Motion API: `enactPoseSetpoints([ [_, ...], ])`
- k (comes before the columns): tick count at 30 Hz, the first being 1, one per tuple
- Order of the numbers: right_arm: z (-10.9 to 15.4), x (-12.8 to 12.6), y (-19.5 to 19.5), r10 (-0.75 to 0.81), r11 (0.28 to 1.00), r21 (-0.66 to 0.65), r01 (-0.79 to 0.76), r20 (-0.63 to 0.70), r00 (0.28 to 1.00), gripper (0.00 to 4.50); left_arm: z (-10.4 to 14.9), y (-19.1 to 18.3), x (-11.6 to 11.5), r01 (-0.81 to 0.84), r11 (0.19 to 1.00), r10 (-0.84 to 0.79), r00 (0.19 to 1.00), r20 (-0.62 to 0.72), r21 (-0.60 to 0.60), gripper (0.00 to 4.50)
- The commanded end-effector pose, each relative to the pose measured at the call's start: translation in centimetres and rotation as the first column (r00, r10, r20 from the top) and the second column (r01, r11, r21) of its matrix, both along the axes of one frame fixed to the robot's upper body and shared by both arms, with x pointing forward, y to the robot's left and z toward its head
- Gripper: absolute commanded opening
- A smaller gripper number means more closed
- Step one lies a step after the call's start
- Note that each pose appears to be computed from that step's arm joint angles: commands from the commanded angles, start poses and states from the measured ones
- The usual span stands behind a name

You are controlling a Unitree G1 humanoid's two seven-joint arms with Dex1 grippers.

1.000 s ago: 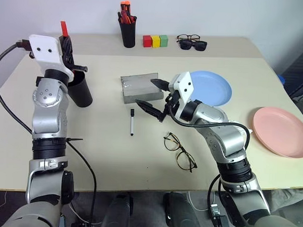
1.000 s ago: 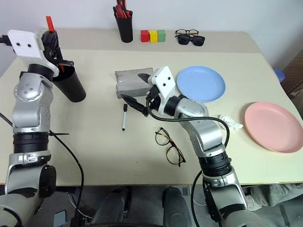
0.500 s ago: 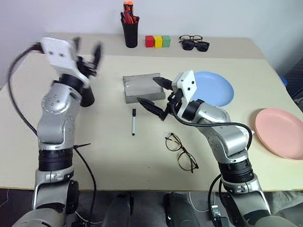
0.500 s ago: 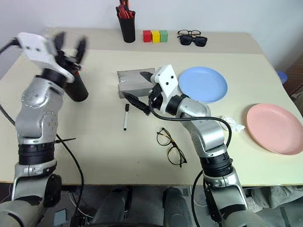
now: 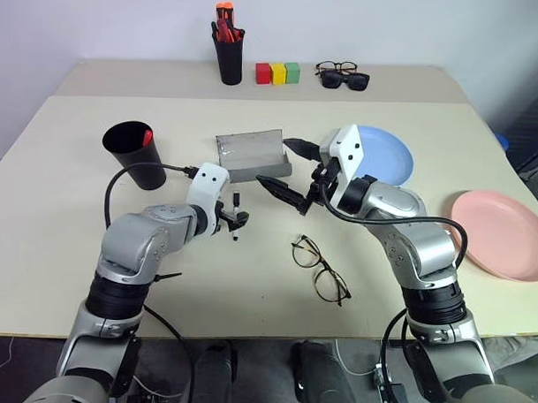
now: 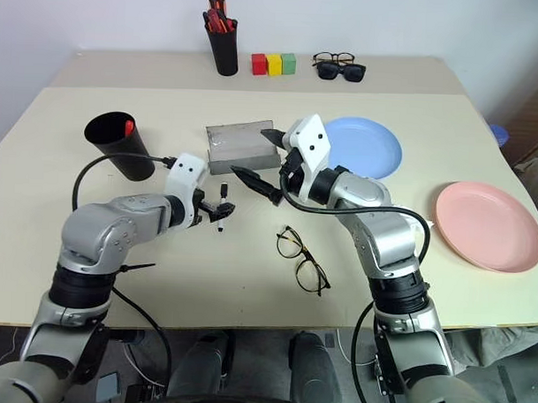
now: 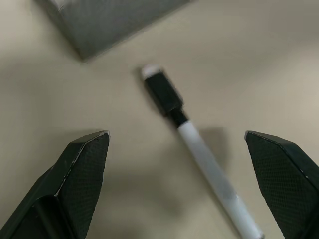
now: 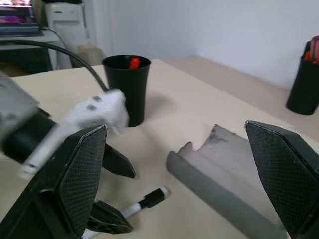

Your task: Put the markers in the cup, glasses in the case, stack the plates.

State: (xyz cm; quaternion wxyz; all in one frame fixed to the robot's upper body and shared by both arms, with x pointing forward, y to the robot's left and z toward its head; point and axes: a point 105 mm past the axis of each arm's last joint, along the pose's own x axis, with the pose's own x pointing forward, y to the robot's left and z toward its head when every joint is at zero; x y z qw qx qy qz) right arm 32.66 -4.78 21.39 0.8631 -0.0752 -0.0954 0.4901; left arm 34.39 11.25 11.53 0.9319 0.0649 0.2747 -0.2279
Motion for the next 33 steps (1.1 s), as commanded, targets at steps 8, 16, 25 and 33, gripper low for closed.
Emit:
enactPoseSetpoints([
  [8, 0.3, -1.6, 0.7, 0.057, 0.998, -0.025, -0.056, 0.033, 0.998, 4.5, 0.3, -0.4, 1.2, 0.01, 0.999, -0.012, 0.998, 0.056, 0.031, 0.22],
  [16, 0.0, -1.5, -0.1, 0.036, 0.999, -0.041, -0.035, 0.03, 0.999, 4.5, 13.5, 3.2, -1.3, 0.166, 0.977, -0.02, 0.695, 0.719, -0.133, 0.09],
  [25, 0.3, -1.6, 1.7, 0.112, 0.994, -0.022, -0.111, 0.033, 0.993, 4.5, 20.4, 16.1, 1.8, -0.445, 0.839, 0.455, 0.259, 0.852, -0.313, 0.09],
  [33, 0.2, -2.1, 2.4, 0.132, 0.991, -0.013, -0.132, 0.034, 0.991, 4.5, 16.7, 16.1, 4.0, -0.415, 0.841, 0.488, 0.305, 0.818, -0.347, 0.09],
])
